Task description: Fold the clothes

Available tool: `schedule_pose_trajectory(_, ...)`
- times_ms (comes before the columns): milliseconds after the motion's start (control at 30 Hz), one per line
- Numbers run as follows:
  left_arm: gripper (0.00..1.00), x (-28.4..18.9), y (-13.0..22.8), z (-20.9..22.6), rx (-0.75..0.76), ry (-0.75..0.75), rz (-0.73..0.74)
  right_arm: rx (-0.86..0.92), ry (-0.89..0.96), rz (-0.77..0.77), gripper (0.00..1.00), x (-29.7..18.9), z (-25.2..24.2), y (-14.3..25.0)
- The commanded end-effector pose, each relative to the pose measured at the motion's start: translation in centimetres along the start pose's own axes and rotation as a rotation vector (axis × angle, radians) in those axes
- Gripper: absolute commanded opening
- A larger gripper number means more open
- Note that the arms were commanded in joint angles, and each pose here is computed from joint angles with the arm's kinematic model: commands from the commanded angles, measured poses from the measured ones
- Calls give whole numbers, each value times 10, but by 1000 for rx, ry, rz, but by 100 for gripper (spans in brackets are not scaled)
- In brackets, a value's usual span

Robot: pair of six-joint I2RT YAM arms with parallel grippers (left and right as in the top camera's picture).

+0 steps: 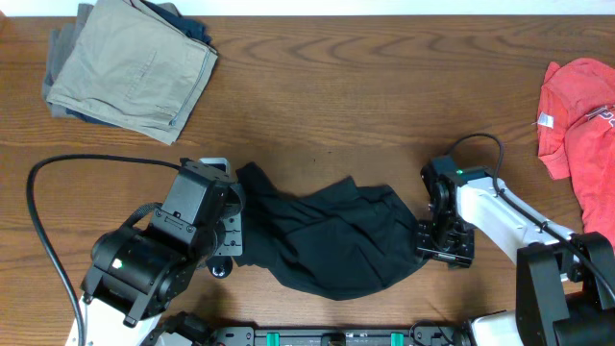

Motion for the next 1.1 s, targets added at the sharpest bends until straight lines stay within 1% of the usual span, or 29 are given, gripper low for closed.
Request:
schedule_pose_trajectory(0,6,-1,-2,2,-9,-16,-9,11,-54,0,62,0,9,-3)
schedule_pose_trajectory(167,6,-1,1,4,-7,-22,5,10,-71,-22,61,0,12,-9)
schedule_pose_trajectory(300,6,-1,1,4,-7,-22,5,14,-95,-38,55,-1,17,-13)
schedule_pose_trajectory(500,6,-1,1,4,-6,-22,5,22,-99,-38,34,-1,17,-13)
schedule_pose_trajectory(600,6,-1,1,4,-6,-22,5,22,-98,-37,29,-1,17,-13)
schedule_pose_trajectory(700,6,-1,1,4,-6,-22,5,21,-98,-38,16,-1,17,-13)
schedule_pose_trajectory(767,6,-1,1,4,-6,-22,5,22,-99,-38,3,-1,17,-13)
schedule_pose_trajectory(867,6,-1,1,3,-7,-21,4,25,-101,-39,1,-2,17,-14)
schedule_pose_trajectory(1067,6,-2,-2,2,-7,-16,-9,59,-123,-54,1,-13,12,-24)
Point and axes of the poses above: each gripper's point midway between its finger pads, its own x axis out along the fingers, its own z axis along the line the jaws close on, y = z × x, the point moved 1 cm from there along -x, back along the fingers, and after that the axes turned 4 degrees about x, right-handed, at the moved point
